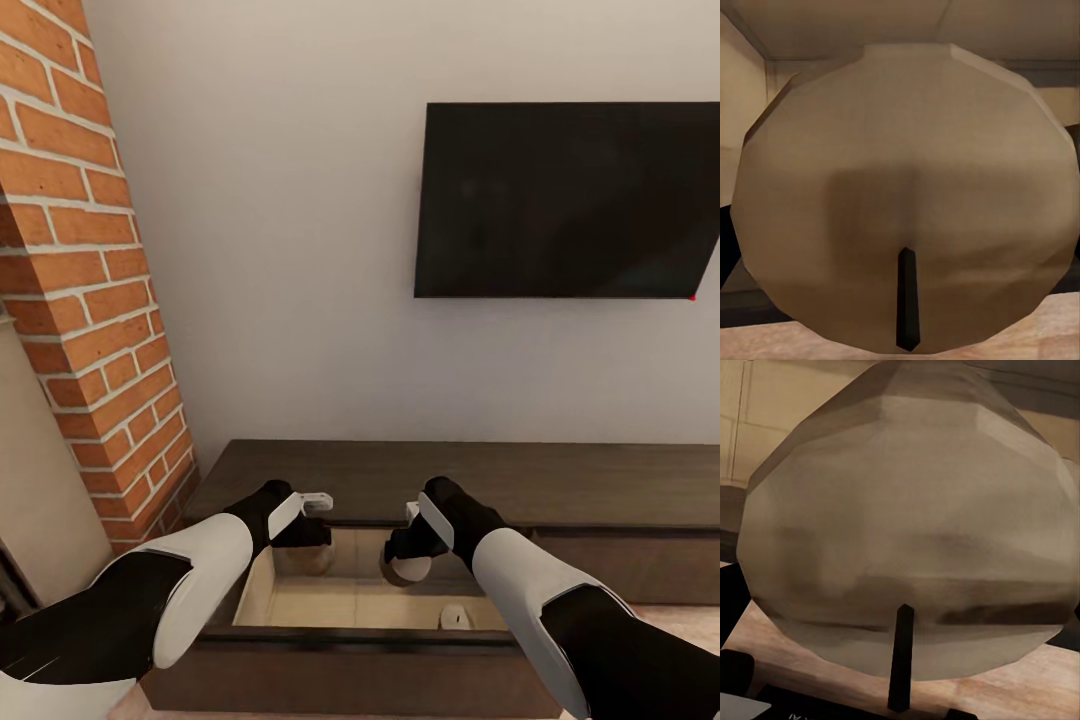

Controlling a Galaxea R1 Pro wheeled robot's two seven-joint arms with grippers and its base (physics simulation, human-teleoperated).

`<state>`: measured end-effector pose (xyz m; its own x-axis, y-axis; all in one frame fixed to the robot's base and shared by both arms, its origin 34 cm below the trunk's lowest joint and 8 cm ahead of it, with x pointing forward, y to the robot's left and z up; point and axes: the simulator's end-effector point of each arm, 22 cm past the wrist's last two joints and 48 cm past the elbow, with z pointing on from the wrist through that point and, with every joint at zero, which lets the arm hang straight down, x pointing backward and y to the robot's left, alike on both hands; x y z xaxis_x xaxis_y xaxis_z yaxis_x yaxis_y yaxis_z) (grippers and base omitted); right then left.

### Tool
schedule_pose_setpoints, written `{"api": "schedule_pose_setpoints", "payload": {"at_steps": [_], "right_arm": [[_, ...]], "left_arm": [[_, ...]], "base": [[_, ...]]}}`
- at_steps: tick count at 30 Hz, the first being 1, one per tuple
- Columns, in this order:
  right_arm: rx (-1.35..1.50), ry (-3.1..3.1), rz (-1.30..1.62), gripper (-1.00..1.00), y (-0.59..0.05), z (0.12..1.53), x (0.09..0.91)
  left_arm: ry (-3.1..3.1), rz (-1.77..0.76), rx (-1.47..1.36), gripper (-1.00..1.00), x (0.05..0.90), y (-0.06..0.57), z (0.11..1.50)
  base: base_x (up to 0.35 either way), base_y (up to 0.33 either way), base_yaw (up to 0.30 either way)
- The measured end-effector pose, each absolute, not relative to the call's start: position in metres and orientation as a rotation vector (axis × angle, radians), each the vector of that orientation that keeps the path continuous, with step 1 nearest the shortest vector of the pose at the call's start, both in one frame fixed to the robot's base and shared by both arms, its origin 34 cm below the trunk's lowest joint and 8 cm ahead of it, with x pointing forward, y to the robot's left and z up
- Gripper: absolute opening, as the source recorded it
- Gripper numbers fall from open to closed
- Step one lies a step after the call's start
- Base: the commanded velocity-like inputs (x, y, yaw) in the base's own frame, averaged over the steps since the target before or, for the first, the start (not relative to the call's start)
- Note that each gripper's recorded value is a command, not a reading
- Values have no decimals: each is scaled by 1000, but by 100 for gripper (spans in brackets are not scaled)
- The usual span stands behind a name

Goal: Place each of the two pumpkins and all three candles from the living room inside a cabinet in the living room (use any cabinet), then make sure every cabinet is closed, and position the cauldron so it is next to a table in the living room.

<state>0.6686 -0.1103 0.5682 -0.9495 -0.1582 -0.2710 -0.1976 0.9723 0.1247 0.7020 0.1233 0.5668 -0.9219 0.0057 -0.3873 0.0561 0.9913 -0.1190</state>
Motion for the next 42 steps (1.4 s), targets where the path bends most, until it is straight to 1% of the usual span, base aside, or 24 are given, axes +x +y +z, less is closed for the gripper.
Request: {"api": "schedule_pose_setpoints", "payload": {"at_steps": [16, 25, 33, 42], "right_arm": [[-262, 2859, 219, -100, -110, 534, 661], [-262, 2869, 221, -100, -110, 509, 656], [-262, 2870, 220, -100, -110, 501, 654], [-262, 2874, 218, -100, -111, 501, 653]], "left_arm": [[2741, -181, 44, -100, 694, 123, 532], [2750, -182, 44, -100, 689, 123, 507], [2751, -182, 44, -100, 687, 123, 499], [2754, -185, 44, -100, 687, 123, 499]], "base": [[0, 0, 1], [0, 0, 90], [3, 0, 12], [144, 0, 0]]}}
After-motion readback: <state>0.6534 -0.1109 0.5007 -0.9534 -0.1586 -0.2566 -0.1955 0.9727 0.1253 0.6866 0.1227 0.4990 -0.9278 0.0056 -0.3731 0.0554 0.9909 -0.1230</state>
